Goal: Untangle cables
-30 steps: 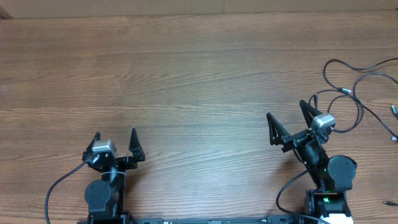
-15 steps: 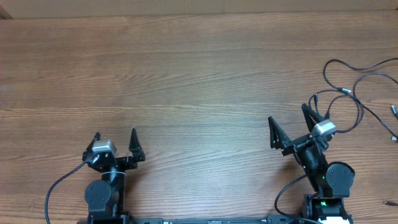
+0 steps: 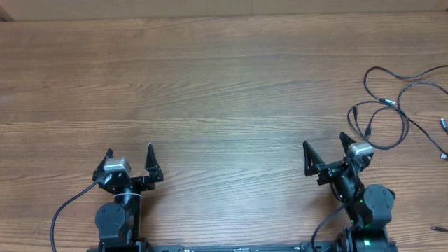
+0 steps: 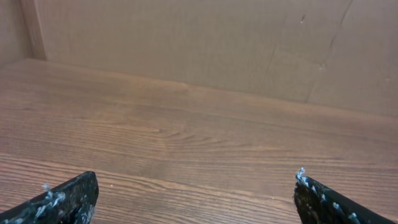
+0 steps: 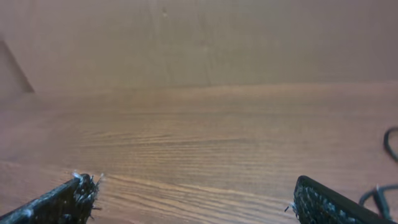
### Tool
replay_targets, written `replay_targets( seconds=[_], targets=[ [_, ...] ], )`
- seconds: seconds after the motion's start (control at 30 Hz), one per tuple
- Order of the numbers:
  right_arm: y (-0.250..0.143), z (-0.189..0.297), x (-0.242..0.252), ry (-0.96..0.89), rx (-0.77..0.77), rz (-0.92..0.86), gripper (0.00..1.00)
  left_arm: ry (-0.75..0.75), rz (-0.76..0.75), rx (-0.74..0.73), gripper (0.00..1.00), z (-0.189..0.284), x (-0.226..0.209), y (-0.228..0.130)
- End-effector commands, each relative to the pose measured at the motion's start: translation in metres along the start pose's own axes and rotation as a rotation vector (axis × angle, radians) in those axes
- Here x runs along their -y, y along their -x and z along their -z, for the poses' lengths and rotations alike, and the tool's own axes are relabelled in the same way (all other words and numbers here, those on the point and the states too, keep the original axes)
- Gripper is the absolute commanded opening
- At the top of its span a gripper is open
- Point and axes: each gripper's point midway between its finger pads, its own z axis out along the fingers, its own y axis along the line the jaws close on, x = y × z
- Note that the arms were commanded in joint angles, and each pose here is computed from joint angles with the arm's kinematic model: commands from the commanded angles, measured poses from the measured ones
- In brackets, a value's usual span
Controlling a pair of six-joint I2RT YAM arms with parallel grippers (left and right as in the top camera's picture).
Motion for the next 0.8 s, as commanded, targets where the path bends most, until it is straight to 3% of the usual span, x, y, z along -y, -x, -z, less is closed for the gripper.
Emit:
replay_targets(
  seconds=[0.0,0.77],
  targets=[
    [-0.001,0.005,-0.011,0.052,0.011,0.130,1.00,-0.009,0.010,0.005,1.00,0.000,0.001,0.001],
    [0.014,0.017,-0.008,0.010,0.088,0.157,1.00,-0.009,0.010,0.005,1.00,0.000,0.001,0.001]
  ],
)
